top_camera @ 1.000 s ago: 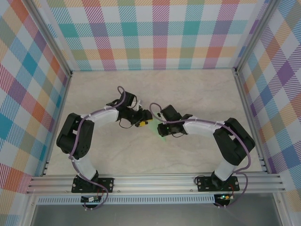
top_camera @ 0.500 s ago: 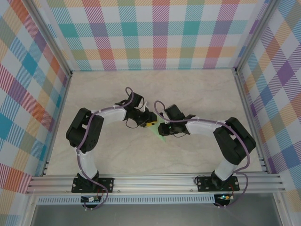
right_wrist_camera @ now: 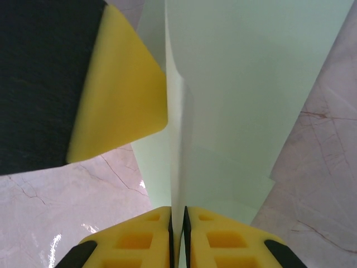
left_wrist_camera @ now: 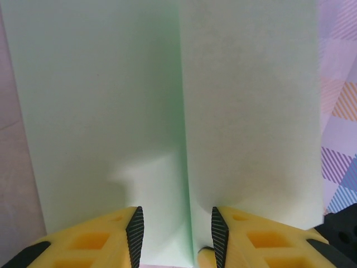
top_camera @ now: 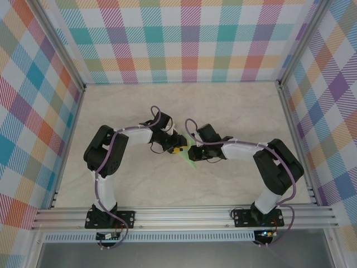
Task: Fold a paper plane with a square sheet of paper (fold left side to right side)
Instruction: Fourth fold the wing at the center of the table.
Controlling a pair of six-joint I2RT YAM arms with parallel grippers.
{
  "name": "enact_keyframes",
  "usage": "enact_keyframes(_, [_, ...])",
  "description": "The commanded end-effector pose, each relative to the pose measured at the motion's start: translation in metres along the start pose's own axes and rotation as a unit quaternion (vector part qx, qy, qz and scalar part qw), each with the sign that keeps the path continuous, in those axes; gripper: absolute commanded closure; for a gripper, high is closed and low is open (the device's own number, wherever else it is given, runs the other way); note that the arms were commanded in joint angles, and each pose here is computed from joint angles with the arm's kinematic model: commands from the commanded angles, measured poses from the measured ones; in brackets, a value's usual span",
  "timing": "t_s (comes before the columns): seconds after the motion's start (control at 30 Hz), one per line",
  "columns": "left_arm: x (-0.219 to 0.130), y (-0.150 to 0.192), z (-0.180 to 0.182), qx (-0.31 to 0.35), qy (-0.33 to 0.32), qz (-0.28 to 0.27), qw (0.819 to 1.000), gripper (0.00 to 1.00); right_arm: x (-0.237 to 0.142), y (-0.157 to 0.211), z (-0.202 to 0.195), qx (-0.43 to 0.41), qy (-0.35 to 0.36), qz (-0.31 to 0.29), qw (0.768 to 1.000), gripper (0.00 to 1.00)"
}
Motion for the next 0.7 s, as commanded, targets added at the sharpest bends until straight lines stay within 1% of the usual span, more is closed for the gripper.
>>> enact_keyframes(0.0, [0.003, -0.003, -0.012, 0.016, 0.012, -0.005, 1.0, 0.6, 0.002, 0.0, 0.0, 0.008, -0.012, 0.001, 1.0, 0.85])
enact_keyframes(0.3, [-0.005, 0.001, -0.018, 0.026, 0.02, -0.01, 0.999, 0.57, 0.006, 0.003, -0.002, 0.015, -0.022, 0.009, 1.0, 0.86])
enact_keyframes(0.53, [-0.013, 0.005, -0.029, 0.036, 0.038, -0.014, 0.999, 0.49, 0.007, 0.002, -0.004, 0.03, -0.047, 0.007, 0.998, 0.86])
enact_keyframes(0.67, [-0.01, 0.005, -0.026, 0.032, 0.035, -0.012, 0.999, 0.49, 0.006, 0.001, -0.006, 0.035, -0.055, 0.005, 0.998, 0.86])
Point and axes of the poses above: each hand's point on the last joint's axis, 136 mm out from that joint toward the fingers, its own x axis out along the fingers, its own z axis along the line the jaws close on, y = z × x, the point moved 2 cm from there along -x, back along the fingers, and after that the axes turned 9 degrees about -x, right-handed, at the moved point
